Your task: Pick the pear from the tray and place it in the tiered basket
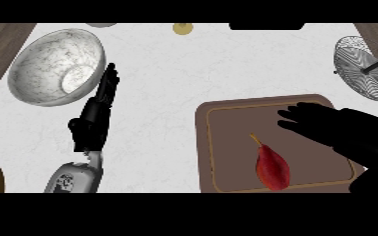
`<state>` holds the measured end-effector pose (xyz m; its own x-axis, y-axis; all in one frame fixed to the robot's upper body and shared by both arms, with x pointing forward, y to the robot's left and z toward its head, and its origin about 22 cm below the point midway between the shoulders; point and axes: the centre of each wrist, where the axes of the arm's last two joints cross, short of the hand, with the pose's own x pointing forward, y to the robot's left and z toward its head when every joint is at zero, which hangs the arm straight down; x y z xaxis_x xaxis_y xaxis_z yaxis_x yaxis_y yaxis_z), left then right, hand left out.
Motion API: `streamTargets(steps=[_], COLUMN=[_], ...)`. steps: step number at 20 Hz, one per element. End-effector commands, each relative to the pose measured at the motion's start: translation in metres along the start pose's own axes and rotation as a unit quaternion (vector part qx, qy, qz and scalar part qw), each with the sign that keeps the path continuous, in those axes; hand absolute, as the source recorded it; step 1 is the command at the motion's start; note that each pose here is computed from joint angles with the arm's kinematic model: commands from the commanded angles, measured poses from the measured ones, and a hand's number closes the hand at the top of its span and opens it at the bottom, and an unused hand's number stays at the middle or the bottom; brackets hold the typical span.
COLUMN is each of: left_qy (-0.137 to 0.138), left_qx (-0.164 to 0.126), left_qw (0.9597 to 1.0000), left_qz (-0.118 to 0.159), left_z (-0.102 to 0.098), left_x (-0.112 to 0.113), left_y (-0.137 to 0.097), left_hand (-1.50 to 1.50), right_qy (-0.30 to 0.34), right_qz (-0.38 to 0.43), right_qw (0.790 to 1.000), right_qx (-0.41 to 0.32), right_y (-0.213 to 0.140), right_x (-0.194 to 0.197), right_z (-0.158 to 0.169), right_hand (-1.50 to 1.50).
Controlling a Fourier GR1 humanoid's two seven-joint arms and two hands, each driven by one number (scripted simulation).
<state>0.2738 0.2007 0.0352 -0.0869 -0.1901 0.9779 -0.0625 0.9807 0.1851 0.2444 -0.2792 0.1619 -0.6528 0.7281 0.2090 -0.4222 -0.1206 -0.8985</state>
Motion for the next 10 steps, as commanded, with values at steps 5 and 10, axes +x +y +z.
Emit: streamTargets(steps=[5, 10], left_qy=[-0.011, 0.006], left_qx=[-0.001, -0.008], left_qw=[0.9999, 0.9999], left_qz=[-0.001, 0.006], left_z=[0.000, -0.003], left_x=[-0.001, 0.003], left_y=[-0.006, 0.012], left_hand=[0.00, 0.00], right_qy=[-0.044, -0.041], right_qz=[-0.016, -0.019], right_qw=[0.999, 0.998], right_qx=[0.017, 0.033], right_y=[0.031, 0.006], right_x=[0.003, -0.008], right_z=[-0.005, -0.039], right_hand=[-1.50, -1.50])
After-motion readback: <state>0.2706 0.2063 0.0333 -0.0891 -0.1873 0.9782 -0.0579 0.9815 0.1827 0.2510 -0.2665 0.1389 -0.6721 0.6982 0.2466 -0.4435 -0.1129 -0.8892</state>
